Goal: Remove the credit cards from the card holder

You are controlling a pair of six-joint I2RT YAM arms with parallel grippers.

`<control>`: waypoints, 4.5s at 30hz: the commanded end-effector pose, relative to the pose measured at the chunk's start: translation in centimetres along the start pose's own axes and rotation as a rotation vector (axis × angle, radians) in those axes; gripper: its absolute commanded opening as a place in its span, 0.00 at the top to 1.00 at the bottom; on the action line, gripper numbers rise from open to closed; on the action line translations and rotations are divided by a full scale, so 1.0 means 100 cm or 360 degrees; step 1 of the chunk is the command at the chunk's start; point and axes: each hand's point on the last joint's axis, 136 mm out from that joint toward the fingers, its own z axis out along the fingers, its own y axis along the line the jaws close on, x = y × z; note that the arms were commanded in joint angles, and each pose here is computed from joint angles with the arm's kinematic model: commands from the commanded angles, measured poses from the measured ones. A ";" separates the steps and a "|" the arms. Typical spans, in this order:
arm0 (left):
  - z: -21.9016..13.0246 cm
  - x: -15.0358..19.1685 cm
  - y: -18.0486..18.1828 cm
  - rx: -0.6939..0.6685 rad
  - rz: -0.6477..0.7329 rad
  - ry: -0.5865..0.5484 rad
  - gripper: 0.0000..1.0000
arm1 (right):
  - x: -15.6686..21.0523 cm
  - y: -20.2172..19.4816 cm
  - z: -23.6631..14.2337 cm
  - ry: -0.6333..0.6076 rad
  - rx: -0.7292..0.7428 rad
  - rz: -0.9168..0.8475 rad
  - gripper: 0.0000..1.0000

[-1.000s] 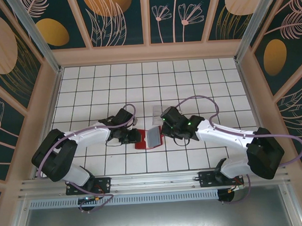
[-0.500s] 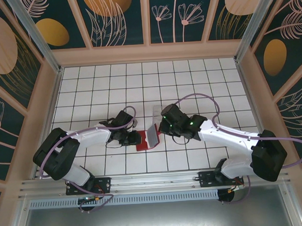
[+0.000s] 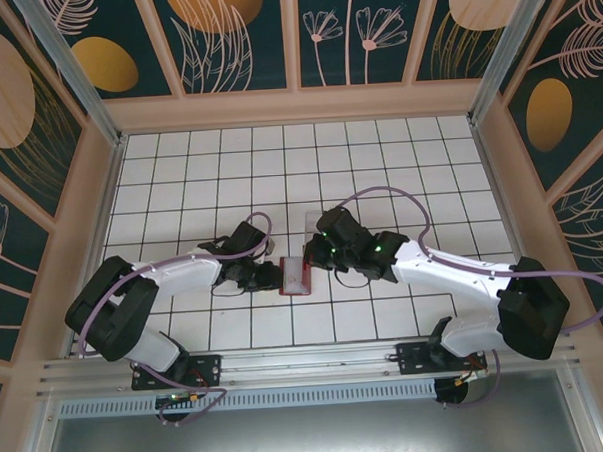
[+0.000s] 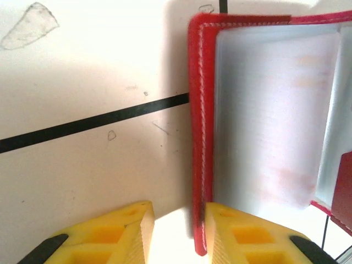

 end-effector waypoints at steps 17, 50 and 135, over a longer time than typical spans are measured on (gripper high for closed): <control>-0.043 -0.019 -0.024 -0.0022 0.0076 -0.0114 0.70 | -0.009 -0.046 -0.010 -0.0063 0.0441 -0.0089 1.00; -0.027 -0.040 -0.062 0.0226 0.0069 -0.0112 0.76 | -0.013 -0.110 -0.033 -0.0038 0.0986 -0.0116 0.70; -0.013 -0.024 -0.022 0.0031 -0.0020 -0.0120 0.76 | -0.104 -0.100 0.058 0.0129 0.0630 -0.0321 0.83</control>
